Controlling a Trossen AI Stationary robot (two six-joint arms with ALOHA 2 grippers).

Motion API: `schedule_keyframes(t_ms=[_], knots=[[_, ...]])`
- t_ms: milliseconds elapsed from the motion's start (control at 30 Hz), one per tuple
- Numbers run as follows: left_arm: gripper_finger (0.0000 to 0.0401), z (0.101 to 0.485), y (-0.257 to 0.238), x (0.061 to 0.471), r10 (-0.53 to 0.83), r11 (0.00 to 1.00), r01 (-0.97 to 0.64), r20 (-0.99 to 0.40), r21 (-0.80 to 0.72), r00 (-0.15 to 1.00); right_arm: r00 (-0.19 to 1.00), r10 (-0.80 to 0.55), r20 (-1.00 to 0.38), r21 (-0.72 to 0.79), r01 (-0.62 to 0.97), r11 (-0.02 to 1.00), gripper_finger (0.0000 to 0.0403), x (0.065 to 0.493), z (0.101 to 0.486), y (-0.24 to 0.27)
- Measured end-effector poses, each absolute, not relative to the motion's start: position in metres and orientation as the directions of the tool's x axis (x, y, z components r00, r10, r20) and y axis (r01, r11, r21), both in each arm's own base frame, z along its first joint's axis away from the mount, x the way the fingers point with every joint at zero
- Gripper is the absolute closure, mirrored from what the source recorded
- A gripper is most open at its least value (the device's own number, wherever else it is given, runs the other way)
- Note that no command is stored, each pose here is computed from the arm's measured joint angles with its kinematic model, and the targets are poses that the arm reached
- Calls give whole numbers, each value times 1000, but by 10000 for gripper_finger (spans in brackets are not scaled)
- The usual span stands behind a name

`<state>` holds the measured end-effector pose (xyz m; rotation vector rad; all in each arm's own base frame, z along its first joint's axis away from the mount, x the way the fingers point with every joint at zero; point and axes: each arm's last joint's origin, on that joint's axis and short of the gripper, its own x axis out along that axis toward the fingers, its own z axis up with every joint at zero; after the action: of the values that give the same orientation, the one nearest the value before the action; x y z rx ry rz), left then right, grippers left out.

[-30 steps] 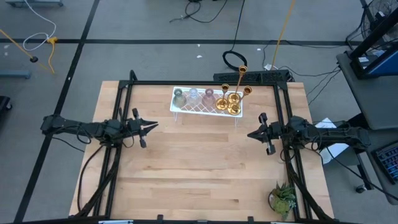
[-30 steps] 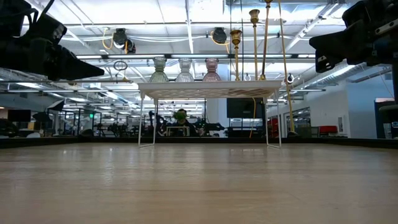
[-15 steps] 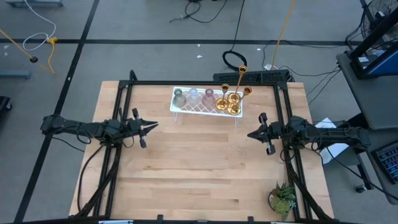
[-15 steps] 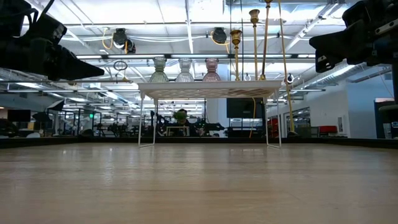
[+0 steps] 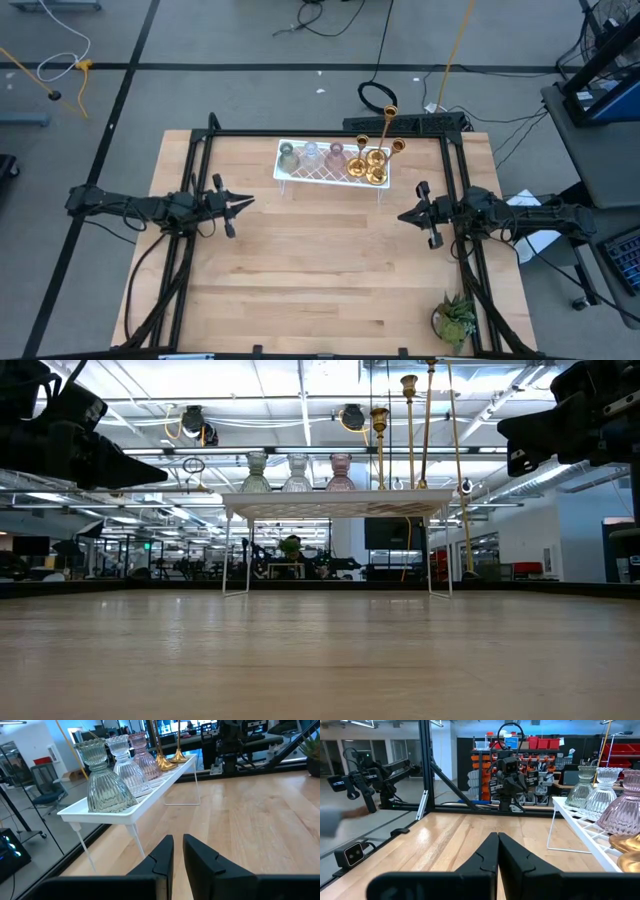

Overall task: Pick & Place candle stick holders
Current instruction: Return to Home Position

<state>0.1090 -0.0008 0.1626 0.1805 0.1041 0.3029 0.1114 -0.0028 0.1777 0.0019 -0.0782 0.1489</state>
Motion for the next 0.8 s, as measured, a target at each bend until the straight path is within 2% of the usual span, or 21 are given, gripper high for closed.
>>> schedule_keyframes(t_ms=[800], knots=[[352,163,-1,109,305,939,-288,-68,190,950,986,148,80,-5,-148,989,403,111,178,-3]])
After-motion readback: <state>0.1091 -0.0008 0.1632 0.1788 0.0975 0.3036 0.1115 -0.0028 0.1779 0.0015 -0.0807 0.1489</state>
